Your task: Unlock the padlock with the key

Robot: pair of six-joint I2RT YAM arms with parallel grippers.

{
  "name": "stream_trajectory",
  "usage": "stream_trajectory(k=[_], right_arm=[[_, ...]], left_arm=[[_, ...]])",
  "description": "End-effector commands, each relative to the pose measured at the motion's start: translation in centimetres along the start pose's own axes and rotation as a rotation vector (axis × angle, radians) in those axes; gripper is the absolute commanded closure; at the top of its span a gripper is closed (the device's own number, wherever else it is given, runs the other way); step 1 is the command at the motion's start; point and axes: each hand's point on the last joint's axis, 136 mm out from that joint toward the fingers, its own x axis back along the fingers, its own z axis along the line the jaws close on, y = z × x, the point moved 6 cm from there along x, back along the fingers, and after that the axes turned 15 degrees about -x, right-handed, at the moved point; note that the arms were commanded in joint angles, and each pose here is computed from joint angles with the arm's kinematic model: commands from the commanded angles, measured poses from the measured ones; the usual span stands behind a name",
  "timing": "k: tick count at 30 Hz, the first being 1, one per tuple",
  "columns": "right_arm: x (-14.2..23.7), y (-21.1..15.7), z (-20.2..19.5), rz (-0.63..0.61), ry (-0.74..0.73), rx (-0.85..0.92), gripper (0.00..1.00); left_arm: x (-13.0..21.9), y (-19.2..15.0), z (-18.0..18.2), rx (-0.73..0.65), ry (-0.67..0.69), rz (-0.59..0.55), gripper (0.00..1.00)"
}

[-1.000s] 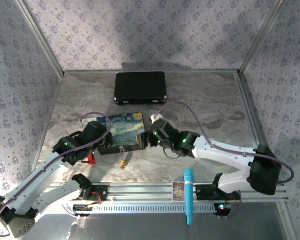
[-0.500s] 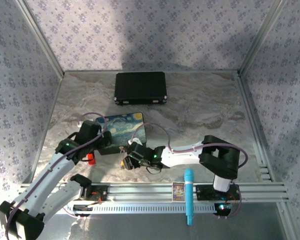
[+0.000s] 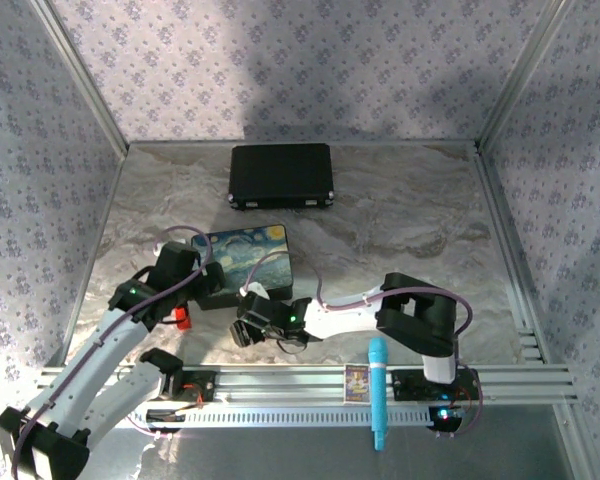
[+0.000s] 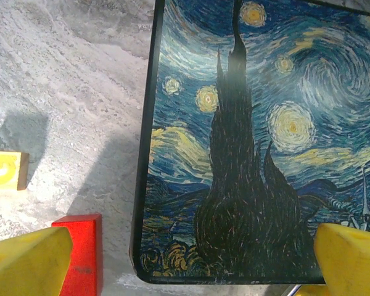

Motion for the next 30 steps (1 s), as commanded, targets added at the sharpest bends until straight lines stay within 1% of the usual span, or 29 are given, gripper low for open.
stream_trajectory(k=[1,10,12,17,20,22,27,29,30], right_arm=[[-0.8,-0.3,-0.9,0.008,-0.073,-0.006,0.3],[-1.4,-0.5,-1.4,0.014,-0.058,-0.042,0.49],[-1.5,-0.6,-1.4,0.019,-0.058,-0.046,0.51],[-1.2,-1.0,-2.0,0.021,-0.057,-0.062,0.6],[-0.6,-1.3,-2.5,0.011,-0.042,-0.075,0.69],[-0.4,-1.3,-2.7,0.003,-0.015,-0.085,0.78],[0.3,-0.7,-3.9,-0.034,0.079,-0.175,0.85],[0.7,-0.4,-4.2,-0.044,0.119,-0.205,0.87],[0.8,-0.3,-4.5,-0.046,0.125,-0.214,0.88]], left_arm=[[-0.1,0.0,0.0,0.0,-0.01,-0.007,0.0],[-0.1,-0.1,0.1,0.006,-0.007,-0.01,0.0],[-0.1,-0.1,0.1,0.005,-0.009,-0.01,0.0],[0.2,0.0,0.1,0.003,-0.011,-0.015,0.0],[0.3,0.1,0.0,-0.001,-0.018,-0.017,0.0],[0.3,0.3,-0.4,-0.024,-0.042,-0.023,0.0],[0.8,1.2,-1.7,-0.11,-0.128,-0.039,0.0],[1.2,1.5,-2.5,-0.184,-0.143,-0.034,0.0],[1.2,1.6,-2.8,-0.224,-0.129,-0.024,0.0]])
